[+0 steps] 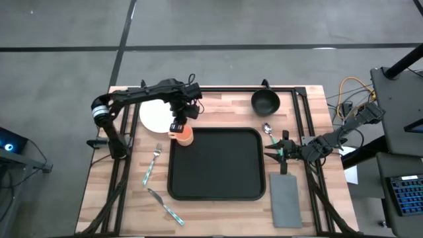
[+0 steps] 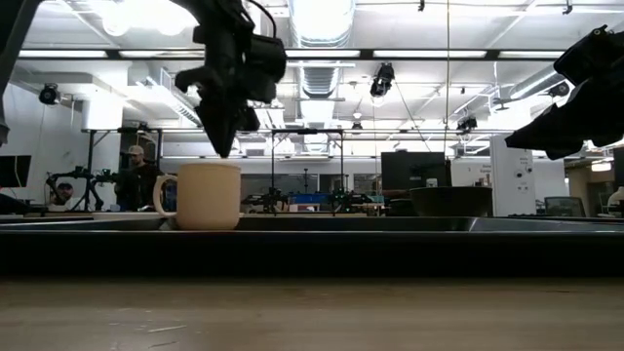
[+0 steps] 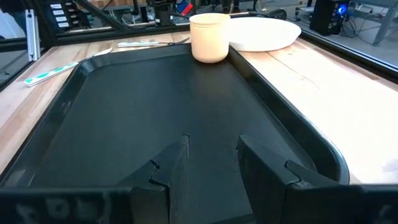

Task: Set up tray
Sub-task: Put the white plate on the black serving tray to the bottom right of the orange mug

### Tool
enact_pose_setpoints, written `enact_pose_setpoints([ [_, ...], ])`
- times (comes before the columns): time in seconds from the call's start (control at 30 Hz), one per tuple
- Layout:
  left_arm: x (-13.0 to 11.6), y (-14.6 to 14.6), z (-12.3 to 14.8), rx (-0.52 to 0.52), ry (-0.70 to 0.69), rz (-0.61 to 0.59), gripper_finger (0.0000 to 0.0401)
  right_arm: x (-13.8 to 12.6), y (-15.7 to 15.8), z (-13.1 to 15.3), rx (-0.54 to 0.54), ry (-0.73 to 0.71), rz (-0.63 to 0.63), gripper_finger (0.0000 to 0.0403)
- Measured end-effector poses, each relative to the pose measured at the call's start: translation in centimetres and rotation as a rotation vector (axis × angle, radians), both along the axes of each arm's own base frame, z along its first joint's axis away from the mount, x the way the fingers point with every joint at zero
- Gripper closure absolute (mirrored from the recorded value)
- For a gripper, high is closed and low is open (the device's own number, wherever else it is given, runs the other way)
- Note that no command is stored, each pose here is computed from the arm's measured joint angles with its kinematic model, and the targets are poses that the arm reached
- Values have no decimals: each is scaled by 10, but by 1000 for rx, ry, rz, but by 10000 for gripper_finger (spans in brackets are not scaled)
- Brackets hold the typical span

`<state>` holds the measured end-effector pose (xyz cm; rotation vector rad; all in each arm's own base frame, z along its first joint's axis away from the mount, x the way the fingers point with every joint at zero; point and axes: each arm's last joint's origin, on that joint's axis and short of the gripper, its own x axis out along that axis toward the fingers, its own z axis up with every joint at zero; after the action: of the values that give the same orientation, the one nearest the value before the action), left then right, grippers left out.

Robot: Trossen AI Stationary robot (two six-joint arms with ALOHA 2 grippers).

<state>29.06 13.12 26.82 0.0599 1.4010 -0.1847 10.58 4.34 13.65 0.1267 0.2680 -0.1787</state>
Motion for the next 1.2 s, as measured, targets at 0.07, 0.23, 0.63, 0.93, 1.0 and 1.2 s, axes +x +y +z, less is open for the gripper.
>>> enact_pose_setpoints([
  [0.07, -4, -2, 8, 9, -22, 6, 378, 0, 0, 0, -1, 0, 0, 275],
  [0.23, -29, -9, 30, 32, 19, 180, 378, 0, 0, 0, 2, 1, 0, 275],
  [0.63, -133, -52, 32, 54, -13, 316, 378, 1, 1, -5, -17, 43, -2, 275],
  [0.93, -167, -70, -23, 44, -122, 461, 376, 2, 1, -9, -18, 74, -9, 275],
  [1.0, -167, -70, -29, 35, -107, 485, 369, 2, 1, -9, -14, 74, -11, 275],
  [1.2, -155, -62, -31, 79, -106, 540, 332, 2, 1, -9, -21, 74, -8, 275],
])
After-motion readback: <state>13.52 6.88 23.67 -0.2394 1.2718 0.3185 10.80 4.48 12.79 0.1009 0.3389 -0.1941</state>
